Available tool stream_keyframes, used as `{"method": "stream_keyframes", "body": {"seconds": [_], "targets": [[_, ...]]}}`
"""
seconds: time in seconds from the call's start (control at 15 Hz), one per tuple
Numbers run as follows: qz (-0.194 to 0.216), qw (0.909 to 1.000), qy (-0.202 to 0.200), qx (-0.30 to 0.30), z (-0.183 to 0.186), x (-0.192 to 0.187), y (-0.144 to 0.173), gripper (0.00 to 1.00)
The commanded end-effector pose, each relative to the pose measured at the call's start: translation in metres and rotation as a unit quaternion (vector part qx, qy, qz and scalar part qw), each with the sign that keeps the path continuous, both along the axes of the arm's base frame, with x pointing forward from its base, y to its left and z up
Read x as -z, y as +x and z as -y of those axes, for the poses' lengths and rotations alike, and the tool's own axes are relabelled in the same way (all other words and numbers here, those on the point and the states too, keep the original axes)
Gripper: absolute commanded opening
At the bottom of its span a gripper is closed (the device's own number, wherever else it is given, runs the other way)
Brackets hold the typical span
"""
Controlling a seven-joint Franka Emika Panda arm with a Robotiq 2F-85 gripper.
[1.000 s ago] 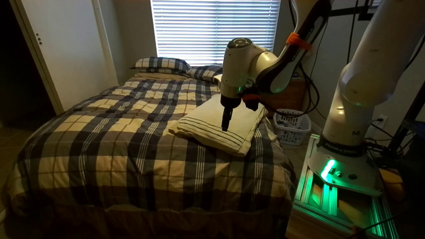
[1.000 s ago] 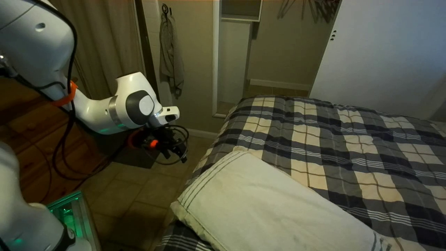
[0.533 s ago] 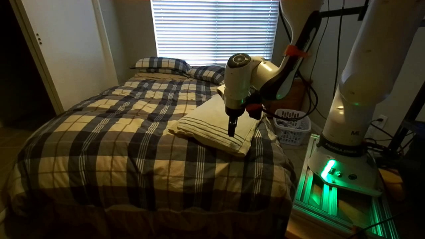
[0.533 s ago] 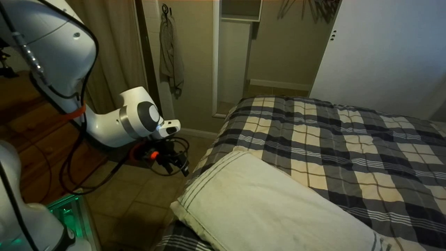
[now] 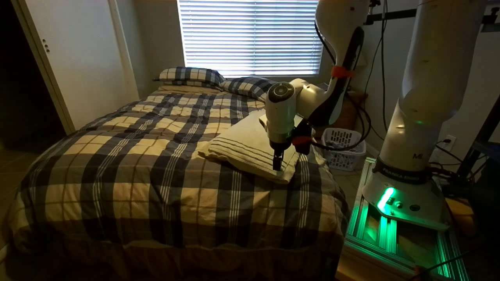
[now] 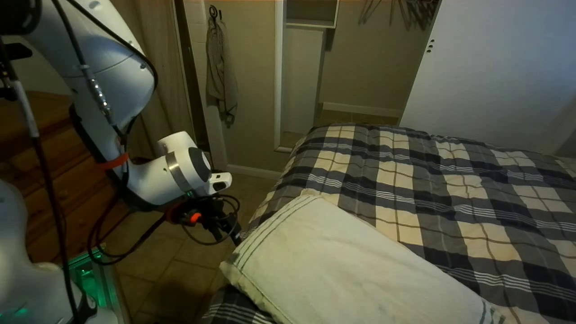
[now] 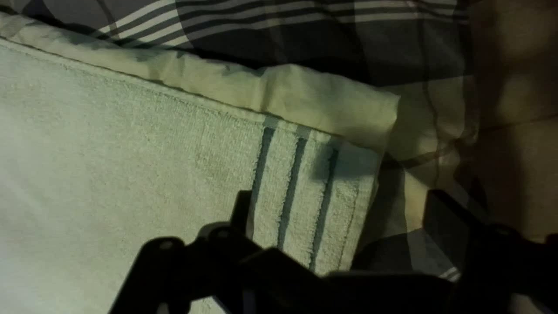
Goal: Fold the towel
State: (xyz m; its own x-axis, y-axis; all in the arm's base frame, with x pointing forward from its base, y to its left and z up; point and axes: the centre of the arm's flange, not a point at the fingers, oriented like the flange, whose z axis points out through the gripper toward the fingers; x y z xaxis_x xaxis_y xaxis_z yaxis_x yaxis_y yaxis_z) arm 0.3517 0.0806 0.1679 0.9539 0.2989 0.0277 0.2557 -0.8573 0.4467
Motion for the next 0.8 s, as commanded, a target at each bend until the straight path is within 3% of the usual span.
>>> {"method": "stream_keyframes", "body": {"seconds": [0.0,0.53,0.6,0.67,0.73], "targets": [[0.001,0.9999,-0.011,0.009,0.007,0.039,0.01,1.0],[-0.012,0.9997,-0.015,0.012,0.01,0.075,0.017,1.0],[-0.015,0.9997,-0.015,0.012,0.009,0.077,0.017,0.97],[-0.015,0.9997,-0.018,0.011,0.009,0.077,0.018,0.74],[-0.015,0.9996,-0.02,0.012,0.01,0.077,0.019,0.72]]}}
